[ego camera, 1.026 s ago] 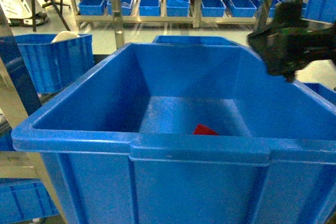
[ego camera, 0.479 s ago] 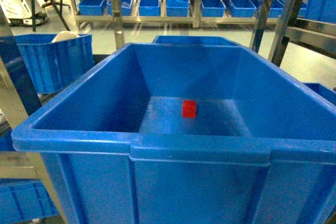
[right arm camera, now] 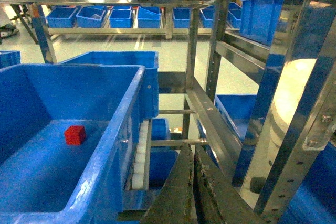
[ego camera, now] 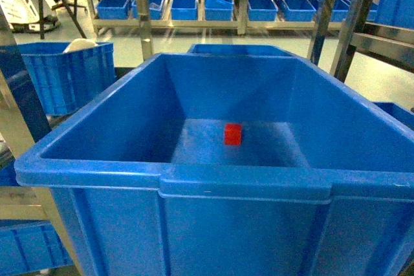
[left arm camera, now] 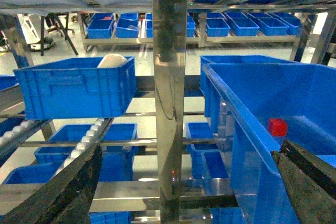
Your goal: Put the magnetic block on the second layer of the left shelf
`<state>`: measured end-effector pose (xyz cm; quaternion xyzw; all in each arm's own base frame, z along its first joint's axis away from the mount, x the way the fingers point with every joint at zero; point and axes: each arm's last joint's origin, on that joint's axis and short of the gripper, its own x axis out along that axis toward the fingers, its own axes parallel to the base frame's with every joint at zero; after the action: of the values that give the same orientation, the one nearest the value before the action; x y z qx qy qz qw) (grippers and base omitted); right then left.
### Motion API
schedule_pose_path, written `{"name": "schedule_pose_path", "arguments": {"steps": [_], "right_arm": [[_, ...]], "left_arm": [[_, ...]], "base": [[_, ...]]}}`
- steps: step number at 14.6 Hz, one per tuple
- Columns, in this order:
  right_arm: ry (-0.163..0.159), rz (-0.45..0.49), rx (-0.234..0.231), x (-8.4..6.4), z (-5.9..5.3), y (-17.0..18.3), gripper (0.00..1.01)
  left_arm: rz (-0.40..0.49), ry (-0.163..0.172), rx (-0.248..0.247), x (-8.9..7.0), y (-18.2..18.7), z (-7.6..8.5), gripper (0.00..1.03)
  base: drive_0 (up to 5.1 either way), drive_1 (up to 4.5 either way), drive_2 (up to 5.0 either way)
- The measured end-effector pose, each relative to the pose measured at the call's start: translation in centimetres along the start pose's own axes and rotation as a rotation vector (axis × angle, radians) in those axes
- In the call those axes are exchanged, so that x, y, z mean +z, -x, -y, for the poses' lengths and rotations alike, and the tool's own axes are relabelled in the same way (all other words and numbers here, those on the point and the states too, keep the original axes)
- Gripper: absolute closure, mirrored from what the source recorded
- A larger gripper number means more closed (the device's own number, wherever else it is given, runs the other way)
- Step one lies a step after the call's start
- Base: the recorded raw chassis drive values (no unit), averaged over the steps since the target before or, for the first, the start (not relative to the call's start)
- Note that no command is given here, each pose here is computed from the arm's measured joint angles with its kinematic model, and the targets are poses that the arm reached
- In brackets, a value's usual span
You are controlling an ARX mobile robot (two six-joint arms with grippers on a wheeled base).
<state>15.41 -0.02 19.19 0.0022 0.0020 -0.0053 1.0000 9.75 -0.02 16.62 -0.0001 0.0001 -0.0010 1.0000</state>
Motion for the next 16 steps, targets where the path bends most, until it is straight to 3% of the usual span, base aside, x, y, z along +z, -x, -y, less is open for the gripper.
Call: {"name": "schedule_pose_path", "arguments": {"steps": [8, 16], "right_arm": [[0.001, 0.005, 0.011, -2.3, 0.0, 2.9, 0.99], [0.001, 0.017, 0.011, -2.1, 0.0, 4.3, 0.99]], "left_arm": [[0.000, 0.000, 0.000, 0.0, 0.0, 0.0, 0.05], [0.000, 0.000, 0.000, 0.0, 0.0, 0.0, 0.05]], "base": [[0.0, 0.00, 0.0], [0.0, 0.00, 0.0]]}}
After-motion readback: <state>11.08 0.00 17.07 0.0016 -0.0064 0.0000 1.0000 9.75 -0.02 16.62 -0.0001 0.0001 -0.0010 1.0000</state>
